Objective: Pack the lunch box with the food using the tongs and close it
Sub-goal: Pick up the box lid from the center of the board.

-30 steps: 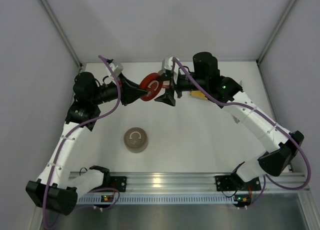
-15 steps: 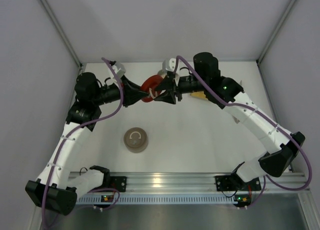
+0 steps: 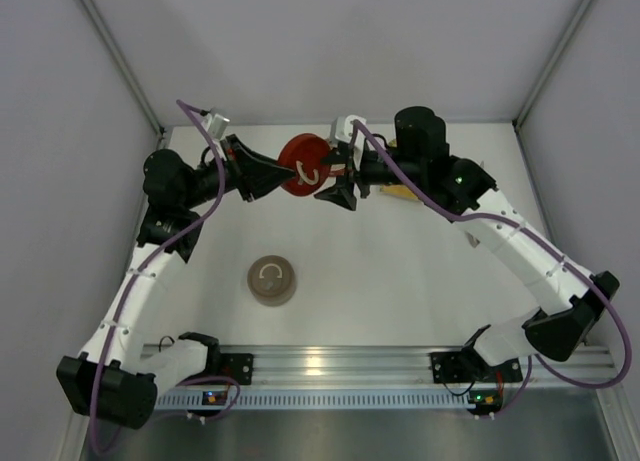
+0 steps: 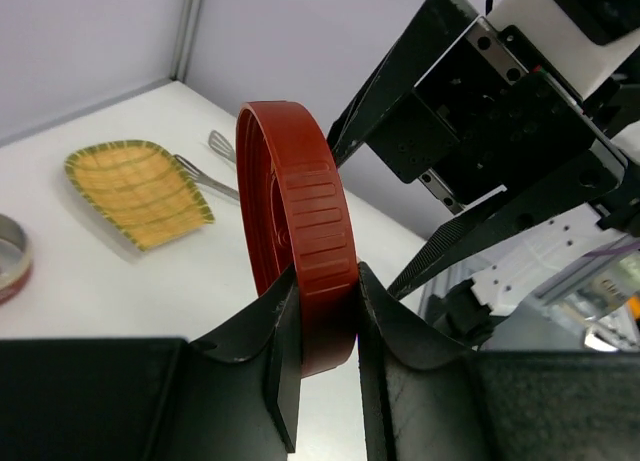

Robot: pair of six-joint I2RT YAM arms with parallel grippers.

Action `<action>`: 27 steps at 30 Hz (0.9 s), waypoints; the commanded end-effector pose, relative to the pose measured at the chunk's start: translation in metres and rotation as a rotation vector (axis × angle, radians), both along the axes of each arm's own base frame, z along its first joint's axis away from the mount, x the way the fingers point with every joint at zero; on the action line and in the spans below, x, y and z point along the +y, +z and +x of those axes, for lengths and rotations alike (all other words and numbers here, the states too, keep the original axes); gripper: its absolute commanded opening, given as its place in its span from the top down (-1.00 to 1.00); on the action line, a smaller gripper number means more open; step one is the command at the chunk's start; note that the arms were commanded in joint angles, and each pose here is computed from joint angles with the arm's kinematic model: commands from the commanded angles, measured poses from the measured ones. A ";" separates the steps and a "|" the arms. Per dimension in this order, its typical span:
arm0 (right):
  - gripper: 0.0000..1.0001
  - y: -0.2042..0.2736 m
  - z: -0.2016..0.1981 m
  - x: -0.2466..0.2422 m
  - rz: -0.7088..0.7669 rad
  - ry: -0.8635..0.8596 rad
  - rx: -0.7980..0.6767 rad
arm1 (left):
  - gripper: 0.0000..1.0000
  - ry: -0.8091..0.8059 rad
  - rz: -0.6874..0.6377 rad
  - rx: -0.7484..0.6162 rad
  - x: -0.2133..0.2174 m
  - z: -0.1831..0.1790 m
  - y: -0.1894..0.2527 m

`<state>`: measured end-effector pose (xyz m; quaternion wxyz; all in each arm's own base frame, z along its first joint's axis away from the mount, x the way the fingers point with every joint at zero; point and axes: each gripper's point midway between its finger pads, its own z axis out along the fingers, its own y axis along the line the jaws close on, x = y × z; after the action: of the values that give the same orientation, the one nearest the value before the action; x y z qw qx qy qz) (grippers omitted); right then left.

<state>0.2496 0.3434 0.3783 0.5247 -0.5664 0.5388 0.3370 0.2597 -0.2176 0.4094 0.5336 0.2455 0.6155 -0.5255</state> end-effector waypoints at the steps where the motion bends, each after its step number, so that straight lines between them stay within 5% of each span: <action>1: -0.36 0.058 0.002 -0.010 0.075 -0.044 -0.176 | 1.00 -0.029 -0.133 0.070 -0.001 -0.004 0.022; 27: -0.42 0.081 -0.012 -0.017 0.087 -0.003 -0.233 | 1.00 0.004 -0.360 0.277 0.014 0.010 0.048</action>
<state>0.2514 0.3316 0.4370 0.5921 -0.5722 0.4876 0.2902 0.2724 -0.2086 0.4317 0.4563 0.0701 0.6108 -0.6433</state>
